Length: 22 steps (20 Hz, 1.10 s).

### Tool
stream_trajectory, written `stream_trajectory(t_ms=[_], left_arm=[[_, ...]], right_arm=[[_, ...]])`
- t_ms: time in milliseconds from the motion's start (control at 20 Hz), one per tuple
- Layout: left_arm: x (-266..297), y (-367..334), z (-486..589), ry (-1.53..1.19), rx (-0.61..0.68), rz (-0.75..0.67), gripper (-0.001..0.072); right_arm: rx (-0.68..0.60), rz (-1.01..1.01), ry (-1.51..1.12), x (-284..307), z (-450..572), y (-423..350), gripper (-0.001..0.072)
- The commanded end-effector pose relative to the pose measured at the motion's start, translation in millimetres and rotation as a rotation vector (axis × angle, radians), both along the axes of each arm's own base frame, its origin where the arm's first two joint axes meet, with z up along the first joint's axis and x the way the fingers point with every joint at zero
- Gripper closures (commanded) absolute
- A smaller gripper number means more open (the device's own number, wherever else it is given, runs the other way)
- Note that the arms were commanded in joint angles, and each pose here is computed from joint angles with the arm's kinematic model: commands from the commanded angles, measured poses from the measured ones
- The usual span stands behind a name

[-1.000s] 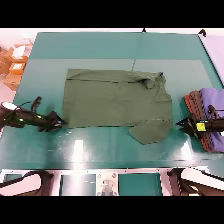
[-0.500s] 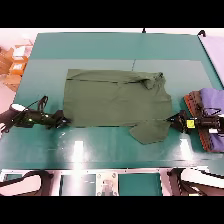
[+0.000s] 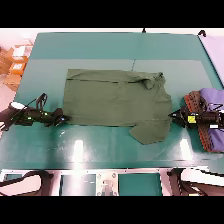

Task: Fold the shirts.

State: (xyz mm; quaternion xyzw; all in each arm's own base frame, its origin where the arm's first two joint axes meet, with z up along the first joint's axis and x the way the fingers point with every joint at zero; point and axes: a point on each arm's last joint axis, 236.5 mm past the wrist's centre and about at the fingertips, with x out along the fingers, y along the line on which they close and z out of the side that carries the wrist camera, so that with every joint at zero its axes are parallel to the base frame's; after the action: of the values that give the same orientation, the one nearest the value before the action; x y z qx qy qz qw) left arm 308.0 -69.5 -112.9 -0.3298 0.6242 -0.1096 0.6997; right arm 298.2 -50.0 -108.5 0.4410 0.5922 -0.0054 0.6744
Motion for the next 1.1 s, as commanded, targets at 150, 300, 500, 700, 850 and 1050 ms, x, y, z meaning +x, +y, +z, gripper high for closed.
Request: stream_trajectory(t_ms=[150, 300, 500, 700, 850, 1050], left_arm=[[2, -3, 3, -0.004, -0.018, 0.009, 0.0683], [2, -4, 4, -0.002, -0.021, 0.008, 0.0682], [4, -6, 11, -0.007, -0.035, -0.008, 0.0682], [39, -9, 79, -0.147, -0.055, -0.080, 0.0683], [75, -4, 210, -0.477, 0.022, -0.120, 0.0683], [44, -9, 468, -1.123, 0.215, -0.112, 0.0683]], right_arm=[[0.006, 0.081, 0.038, -5, -4, 9, 0.0282], [0.063, 0.143, 0.066, -4, -14, 40, 0.0293], [0.109, 0.216, 0.058, -4, 0, 55, 0.0562], [0.052, 0.248, -0.079, 31, 65, 40, 0.0694], [-0.082, 0.242, -0.357, 76, 188, 26, 0.0694], [-0.382, 0.225, -0.842, 73, 407, 34, 0.0694]])
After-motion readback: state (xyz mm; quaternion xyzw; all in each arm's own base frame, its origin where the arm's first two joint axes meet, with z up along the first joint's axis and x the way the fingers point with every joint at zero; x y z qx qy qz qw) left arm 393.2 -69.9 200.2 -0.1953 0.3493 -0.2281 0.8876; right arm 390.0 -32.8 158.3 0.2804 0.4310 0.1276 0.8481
